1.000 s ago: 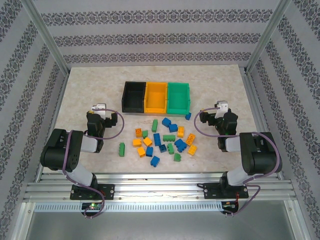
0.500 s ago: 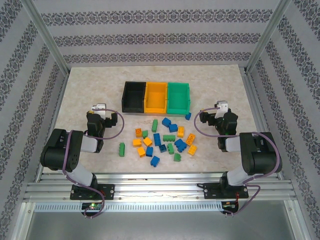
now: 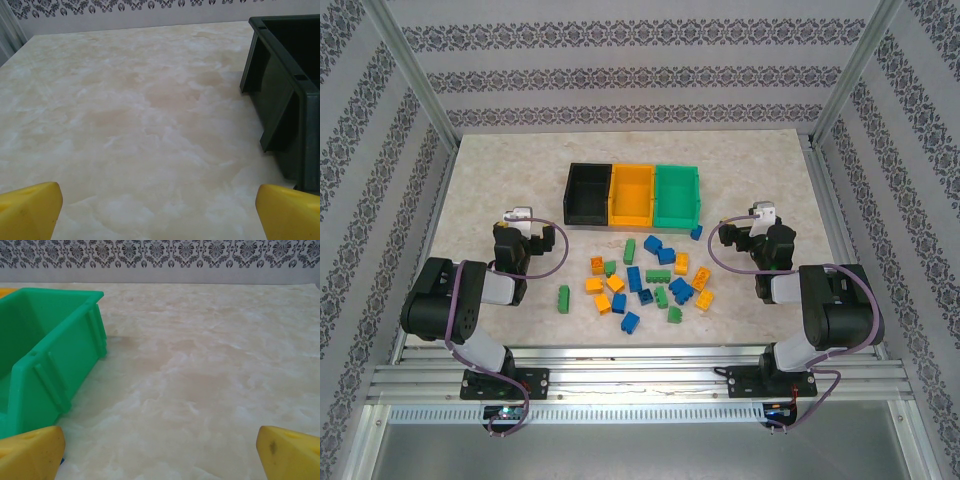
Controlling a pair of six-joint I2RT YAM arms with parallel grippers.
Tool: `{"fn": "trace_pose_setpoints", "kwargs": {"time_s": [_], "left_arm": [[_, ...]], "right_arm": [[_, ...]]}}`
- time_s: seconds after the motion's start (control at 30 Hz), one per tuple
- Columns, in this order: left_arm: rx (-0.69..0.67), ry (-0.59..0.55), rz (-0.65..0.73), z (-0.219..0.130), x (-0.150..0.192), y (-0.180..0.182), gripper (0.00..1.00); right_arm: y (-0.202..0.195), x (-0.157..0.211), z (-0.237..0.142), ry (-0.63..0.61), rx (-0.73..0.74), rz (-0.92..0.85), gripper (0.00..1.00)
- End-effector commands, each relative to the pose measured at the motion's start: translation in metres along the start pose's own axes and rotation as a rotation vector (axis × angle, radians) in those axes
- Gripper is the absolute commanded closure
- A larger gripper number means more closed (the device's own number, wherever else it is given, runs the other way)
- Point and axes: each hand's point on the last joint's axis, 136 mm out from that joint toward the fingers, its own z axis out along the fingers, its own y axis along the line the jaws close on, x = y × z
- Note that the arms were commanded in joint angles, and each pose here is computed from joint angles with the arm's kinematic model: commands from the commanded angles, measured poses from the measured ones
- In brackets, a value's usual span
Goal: Sort the legos into containers by color
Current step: Pick up the lego from the center of the table.
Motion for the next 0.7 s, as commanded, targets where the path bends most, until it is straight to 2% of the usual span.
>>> {"fn": "trace_pose_setpoints", "kwargs": {"time_s": [0.0, 0.43, 0.67], "left_arm": [[0.008, -0.008, 0.013, 0.000, -0.005, -0.001, 0.01], [-0.004, -0.009, 0.010, 0.000, -0.005, 0.001, 0.01], [-0.075, -0.090, -0.030, -0.019, -0.017, 0.016, 0.01]], "right_arm": [[0.001, -0.005, -0.001, -0.024, -0.010, -0.012, 0.02], [-0.005, -0.006, -0.003, -0.036, 0.049, -0.010, 0.02], [-0.001, -0.024, -0.025, -0.099, 0.079, -0.043, 0.02]]}}
